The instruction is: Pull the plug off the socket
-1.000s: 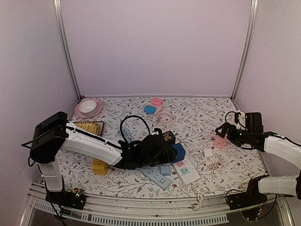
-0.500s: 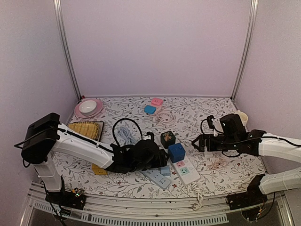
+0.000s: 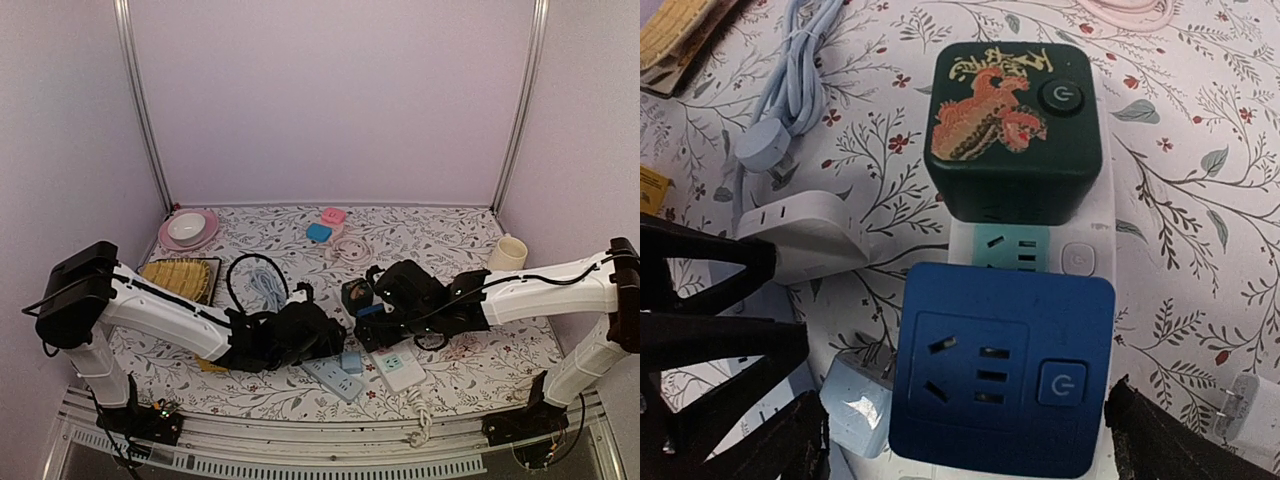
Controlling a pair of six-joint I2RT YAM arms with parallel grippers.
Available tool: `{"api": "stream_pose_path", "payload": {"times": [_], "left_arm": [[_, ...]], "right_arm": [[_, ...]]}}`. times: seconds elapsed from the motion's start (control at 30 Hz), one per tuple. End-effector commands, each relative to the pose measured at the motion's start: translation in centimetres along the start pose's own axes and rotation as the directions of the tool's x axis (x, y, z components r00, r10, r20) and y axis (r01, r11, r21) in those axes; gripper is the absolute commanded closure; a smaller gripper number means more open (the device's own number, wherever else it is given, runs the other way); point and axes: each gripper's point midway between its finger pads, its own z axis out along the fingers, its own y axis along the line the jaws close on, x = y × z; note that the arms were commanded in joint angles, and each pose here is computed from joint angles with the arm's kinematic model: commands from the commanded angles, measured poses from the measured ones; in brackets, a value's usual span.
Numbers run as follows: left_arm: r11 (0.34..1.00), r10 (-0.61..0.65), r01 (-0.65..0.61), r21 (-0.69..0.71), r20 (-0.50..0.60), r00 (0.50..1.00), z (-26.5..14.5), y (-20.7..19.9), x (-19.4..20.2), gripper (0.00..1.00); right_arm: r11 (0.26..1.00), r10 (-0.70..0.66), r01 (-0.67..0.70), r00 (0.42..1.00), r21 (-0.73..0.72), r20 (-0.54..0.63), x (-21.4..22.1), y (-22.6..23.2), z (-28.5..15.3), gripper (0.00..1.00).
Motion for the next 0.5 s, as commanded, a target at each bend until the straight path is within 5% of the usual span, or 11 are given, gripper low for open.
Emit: {"api": "stream_pose_path", "payload": {"times": [0.0, 0.2, 0.47], "left_arm": [[1.000, -0.005, 0.005, -0.014, 0.020, 1.000, -1.1, 0.5, -0.1, 0.33], [1.000, -0.002, 0.003, -0.009, 0.036, 0.999, -1.8, 0.5, -0.9, 0.33], [1.000, -0.011, 0.010, 0.026, 0.026, 1.000, -2.1, -0.1, -3.2, 0.32]], "right_arm": [[0.991, -0.034, 0.038, 0.999, 0.129, -0.035, 0.2, -1.0, 1.3, 0.05], [0.986, -0.035, 0.043, 0.998, 0.164, -0.050, 0.0, -1.0, 2.2, 0.21], [0.984, -0.027, 0.035, 0.998, 0.172, -0.051, 0.7, -1.1, 2.0, 0.56]]}}
